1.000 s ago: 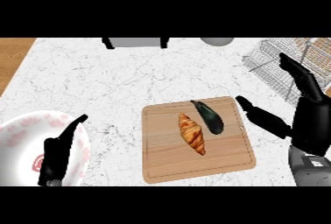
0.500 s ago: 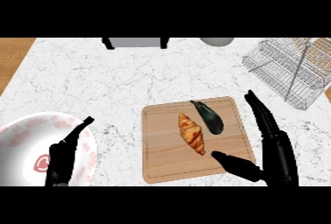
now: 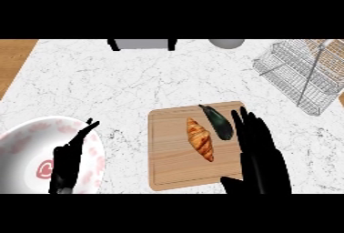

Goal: Pick the croissant from the cutting board and place it in the tiered basket

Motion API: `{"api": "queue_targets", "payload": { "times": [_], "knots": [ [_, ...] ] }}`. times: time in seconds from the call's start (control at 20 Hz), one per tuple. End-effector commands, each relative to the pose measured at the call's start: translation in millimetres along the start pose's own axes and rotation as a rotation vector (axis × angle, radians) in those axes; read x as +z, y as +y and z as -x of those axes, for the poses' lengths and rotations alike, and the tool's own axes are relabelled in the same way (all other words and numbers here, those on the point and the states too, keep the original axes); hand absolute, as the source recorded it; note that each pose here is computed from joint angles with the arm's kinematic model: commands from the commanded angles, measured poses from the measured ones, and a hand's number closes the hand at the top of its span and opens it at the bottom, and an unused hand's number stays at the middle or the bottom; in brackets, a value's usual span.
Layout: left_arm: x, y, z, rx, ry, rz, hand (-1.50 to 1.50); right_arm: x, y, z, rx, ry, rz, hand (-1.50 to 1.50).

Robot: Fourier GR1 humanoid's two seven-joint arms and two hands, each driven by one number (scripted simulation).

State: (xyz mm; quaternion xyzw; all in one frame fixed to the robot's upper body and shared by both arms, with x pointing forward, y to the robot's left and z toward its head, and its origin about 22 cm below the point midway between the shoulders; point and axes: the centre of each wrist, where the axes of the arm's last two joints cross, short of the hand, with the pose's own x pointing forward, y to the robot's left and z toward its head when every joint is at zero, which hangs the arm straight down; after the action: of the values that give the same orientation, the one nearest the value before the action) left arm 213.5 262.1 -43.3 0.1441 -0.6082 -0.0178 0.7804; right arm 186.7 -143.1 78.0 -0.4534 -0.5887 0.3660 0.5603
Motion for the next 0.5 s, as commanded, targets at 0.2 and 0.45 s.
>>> {"api": "queue_targets", "payload": {
  "times": [0.2, 0.45],
  "knots": [
    [7.7, -17.6, 8.1, 0.048, 0.028, 0.056, 0.00, 22.9, 21.9, -97.5, 0.196, 0.132, 0.062, -1.50],
    [9.1, -18.4, 10.9, 0.037, 0.024, 0.037, 0.00, 14.7, 52.6, -105.8, 0.297, 0.150, 0.057, -1.50]
  ]
}}
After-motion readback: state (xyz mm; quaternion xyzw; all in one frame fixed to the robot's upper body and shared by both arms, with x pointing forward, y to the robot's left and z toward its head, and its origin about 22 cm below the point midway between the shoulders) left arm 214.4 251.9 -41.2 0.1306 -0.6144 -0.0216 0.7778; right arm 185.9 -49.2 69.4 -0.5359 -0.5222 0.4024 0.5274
